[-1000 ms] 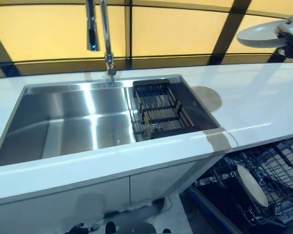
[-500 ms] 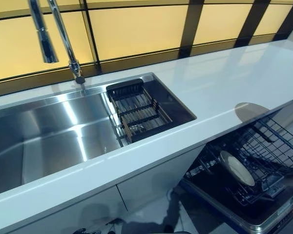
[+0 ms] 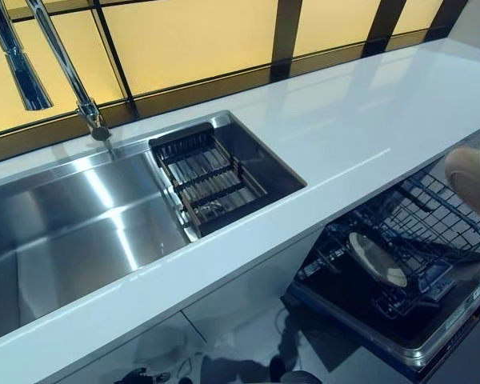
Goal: Take plates into dishwasher
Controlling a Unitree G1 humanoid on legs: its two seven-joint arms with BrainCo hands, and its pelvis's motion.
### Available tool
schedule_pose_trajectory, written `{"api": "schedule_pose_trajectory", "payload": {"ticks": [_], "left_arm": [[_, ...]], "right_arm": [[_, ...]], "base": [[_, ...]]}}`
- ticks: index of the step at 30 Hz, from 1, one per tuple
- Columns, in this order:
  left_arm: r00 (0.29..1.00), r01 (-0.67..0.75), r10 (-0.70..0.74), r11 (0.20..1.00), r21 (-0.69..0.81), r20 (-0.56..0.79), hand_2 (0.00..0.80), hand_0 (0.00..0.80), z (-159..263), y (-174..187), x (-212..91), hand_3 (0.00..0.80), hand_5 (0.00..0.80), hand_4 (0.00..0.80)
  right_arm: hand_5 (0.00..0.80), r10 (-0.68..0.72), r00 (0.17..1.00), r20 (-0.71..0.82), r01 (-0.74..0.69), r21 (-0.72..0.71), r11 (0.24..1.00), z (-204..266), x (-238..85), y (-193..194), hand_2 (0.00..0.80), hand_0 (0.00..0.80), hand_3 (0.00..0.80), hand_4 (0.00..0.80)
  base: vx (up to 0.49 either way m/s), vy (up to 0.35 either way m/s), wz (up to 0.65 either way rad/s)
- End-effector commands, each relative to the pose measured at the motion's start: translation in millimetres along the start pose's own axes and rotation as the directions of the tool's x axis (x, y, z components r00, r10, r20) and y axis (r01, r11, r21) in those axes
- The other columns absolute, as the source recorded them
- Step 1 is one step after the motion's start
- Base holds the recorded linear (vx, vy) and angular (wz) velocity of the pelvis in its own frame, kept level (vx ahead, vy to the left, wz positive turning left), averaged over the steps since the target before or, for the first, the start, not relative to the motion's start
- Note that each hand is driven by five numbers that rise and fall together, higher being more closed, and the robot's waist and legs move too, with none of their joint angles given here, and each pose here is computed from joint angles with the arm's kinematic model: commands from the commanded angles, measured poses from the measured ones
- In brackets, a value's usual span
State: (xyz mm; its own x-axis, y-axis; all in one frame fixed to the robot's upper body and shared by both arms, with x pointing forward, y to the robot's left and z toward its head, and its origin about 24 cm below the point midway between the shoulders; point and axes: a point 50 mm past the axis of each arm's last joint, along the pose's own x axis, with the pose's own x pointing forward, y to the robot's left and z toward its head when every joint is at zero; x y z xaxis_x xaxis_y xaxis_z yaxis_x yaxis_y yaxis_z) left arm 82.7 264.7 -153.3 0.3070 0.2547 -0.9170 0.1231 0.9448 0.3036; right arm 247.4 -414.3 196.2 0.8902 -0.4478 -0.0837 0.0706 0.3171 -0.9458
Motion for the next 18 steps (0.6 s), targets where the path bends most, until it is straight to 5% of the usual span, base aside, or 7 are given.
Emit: {"api": "schedule_pose_trajectory", "payload": {"ticks": [1, 18], "left_arm": [[0.998, -0.060, 0.060, 0.997, 0.038, -0.010, 0.000, 0.000, 6, 22, 1, 0.000, 0.000, 0.000], [0.998, -0.068, 0.068, 0.996, 0.049, -0.002, 0.000, 0.000, 10, 26, 1, 0.000, 0.000, 0.000]], "right_arm": [[0.800, -0.014, 0.999, 0.040, 0.013, 0.037, 0.999, 12, 2, -8, 0.800, 0.800, 0.800, 0.800], [0.800, 0.084, 0.996, -0.018, -0.086, -0.104, 0.991, 19, 16, 32, 0.800, 0.800, 0.800, 0.800]], "base": [[0.000, 0.000, 0.00], [-0.006, -0.005, 0.00]]}}
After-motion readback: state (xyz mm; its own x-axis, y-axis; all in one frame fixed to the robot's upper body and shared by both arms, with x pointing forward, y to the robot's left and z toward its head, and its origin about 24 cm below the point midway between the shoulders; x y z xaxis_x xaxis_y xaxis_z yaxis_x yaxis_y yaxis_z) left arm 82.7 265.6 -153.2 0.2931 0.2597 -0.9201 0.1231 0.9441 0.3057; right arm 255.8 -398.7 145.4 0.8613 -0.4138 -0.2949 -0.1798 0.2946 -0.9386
